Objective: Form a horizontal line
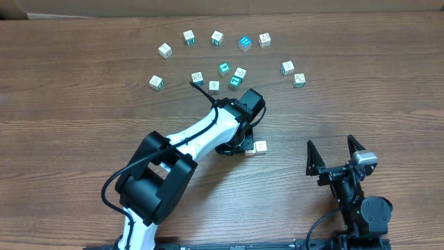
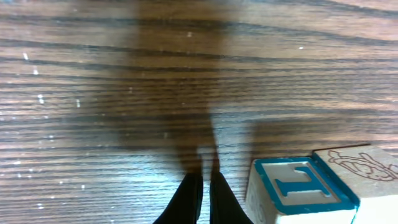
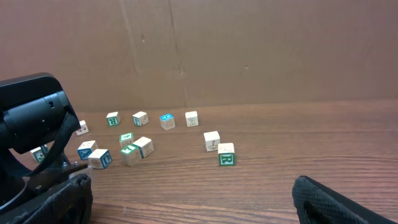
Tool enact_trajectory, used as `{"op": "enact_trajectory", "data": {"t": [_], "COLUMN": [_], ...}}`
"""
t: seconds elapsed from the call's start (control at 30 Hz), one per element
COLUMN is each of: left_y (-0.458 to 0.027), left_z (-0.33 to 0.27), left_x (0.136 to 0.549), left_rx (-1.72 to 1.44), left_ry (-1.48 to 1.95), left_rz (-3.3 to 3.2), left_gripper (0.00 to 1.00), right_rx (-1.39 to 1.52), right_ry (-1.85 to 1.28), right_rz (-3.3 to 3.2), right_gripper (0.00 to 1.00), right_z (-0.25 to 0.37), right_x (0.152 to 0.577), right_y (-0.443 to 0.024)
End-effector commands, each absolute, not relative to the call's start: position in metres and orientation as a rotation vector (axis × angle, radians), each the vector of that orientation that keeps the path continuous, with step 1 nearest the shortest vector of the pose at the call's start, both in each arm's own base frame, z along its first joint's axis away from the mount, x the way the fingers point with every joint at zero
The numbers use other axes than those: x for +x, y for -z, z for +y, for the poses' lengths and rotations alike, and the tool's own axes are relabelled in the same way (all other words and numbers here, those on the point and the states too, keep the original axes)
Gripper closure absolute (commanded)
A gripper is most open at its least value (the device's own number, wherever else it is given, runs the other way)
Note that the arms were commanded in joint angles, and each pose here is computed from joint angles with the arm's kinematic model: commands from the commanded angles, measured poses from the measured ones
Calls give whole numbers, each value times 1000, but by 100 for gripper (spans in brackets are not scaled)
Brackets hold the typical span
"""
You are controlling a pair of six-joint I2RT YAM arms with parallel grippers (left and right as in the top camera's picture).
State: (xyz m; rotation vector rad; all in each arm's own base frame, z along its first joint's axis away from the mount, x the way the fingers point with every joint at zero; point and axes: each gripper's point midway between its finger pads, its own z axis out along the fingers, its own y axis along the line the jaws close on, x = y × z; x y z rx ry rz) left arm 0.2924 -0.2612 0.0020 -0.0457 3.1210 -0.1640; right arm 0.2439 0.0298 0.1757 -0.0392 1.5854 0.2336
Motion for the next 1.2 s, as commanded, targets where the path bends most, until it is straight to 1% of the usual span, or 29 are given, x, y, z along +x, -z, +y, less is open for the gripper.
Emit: {"op": "enact_trajectory", "data": {"t": [0.0, 0.13, 0.47, 0.87, 1.0, 1.17], "left_y": [-2, -2, -4, -4, -4, -2], "left_z": [-263, -266, -275, -277, -275, -262], "left_x": [289, 287, 286, 288, 287, 291], "left_rx": [-69, -138, -132, -143, -166, -175], "left_ry": [184, 210, 286, 300, 286, 175], "left_rz": [3128, 3139, 3150, 3142, 3142, 3118], "left_gripper": [95, 95, 95, 95, 96, 96], "right_rx": [-44, -44, -44, -44, -44, -44], "right_ry": [-247, -247, -247, -247, -247, -247], "right_rz": [1582, 1582, 1582, 1582, 1581, 1582], "right_gripper": [0, 0, 0, 0, 0, 0], "right_z": [32, 32, 32, 32, 32, 32], "right_x": [244, 244, 244, 244, 244, 244], "right_y": [-174, -174, -174, -174, -174, -174]}}
